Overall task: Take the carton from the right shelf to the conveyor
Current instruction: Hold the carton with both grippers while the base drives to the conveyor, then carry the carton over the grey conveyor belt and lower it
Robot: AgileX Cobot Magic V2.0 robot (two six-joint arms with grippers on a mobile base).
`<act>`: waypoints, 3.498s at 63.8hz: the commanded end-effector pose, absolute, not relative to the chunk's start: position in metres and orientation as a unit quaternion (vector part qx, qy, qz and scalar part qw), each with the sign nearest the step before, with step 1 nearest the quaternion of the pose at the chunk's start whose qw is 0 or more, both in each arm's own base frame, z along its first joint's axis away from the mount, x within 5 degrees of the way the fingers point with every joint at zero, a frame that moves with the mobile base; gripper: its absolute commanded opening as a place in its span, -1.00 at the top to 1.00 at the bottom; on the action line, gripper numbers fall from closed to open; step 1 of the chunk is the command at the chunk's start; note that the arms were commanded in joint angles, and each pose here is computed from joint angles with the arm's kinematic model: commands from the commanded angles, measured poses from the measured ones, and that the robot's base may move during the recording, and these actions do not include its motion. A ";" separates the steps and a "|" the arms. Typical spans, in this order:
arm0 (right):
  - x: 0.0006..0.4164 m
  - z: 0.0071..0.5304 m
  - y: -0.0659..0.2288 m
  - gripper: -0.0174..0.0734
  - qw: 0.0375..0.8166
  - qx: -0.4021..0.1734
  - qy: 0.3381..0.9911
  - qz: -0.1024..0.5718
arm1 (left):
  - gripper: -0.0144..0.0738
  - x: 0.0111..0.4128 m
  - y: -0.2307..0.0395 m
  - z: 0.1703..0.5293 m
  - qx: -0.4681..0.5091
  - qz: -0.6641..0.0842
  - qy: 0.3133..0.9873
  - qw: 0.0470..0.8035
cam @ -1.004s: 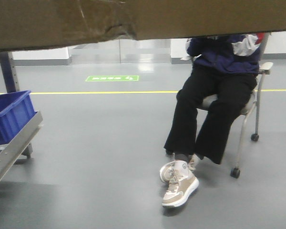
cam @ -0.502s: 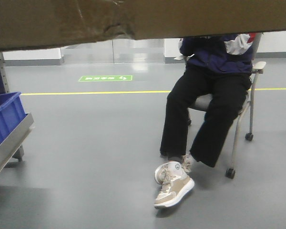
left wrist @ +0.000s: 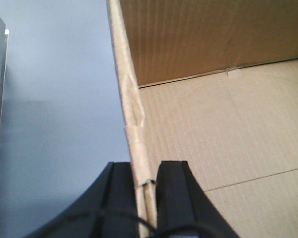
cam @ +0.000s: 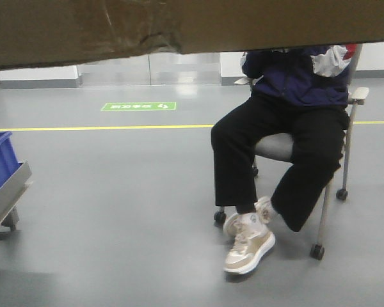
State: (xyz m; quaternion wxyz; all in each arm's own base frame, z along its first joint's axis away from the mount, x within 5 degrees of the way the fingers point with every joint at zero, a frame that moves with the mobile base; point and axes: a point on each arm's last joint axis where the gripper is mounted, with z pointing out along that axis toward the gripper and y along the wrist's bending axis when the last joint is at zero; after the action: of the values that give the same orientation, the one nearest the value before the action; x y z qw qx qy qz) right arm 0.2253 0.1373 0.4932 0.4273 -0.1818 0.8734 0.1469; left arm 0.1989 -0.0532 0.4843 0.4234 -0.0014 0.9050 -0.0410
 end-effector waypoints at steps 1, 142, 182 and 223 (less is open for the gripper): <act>0.222 0.505 0.135 0.77 0.466 -0.185 0.851 0.155 | 0.69 0.196 -0.054 0.487 0.004 -0.048 0.901 0.431; 0.222 0.505 0.135 0.77 0.468 -0.185 0.850 0.156 | 0.69 0.199 -0.047 0.488 0.000 -0.003 0.897 0.442; 0.222 0.505 0.135 0.77 0.468 -0.185 0.850 0.156 | 0.69 0.202 -0.020 0.499 -0.015 0.161 0.861 0.482; 0.222 0.505 0.135 0.77 0.469 -0.185 0.849 0.156 | 0.69 0.202 -0.012 0.506 -0.017 0.214 0.841 0.497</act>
State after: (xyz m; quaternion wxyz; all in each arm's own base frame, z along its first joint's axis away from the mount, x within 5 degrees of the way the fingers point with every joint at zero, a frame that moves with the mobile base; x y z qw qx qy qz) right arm 0.2265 0.1459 0.4977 0.4475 -0.1828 0.8557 0.1849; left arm 0.2071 -0.0318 0.4973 0.4929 -0.0015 0.8630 0.1111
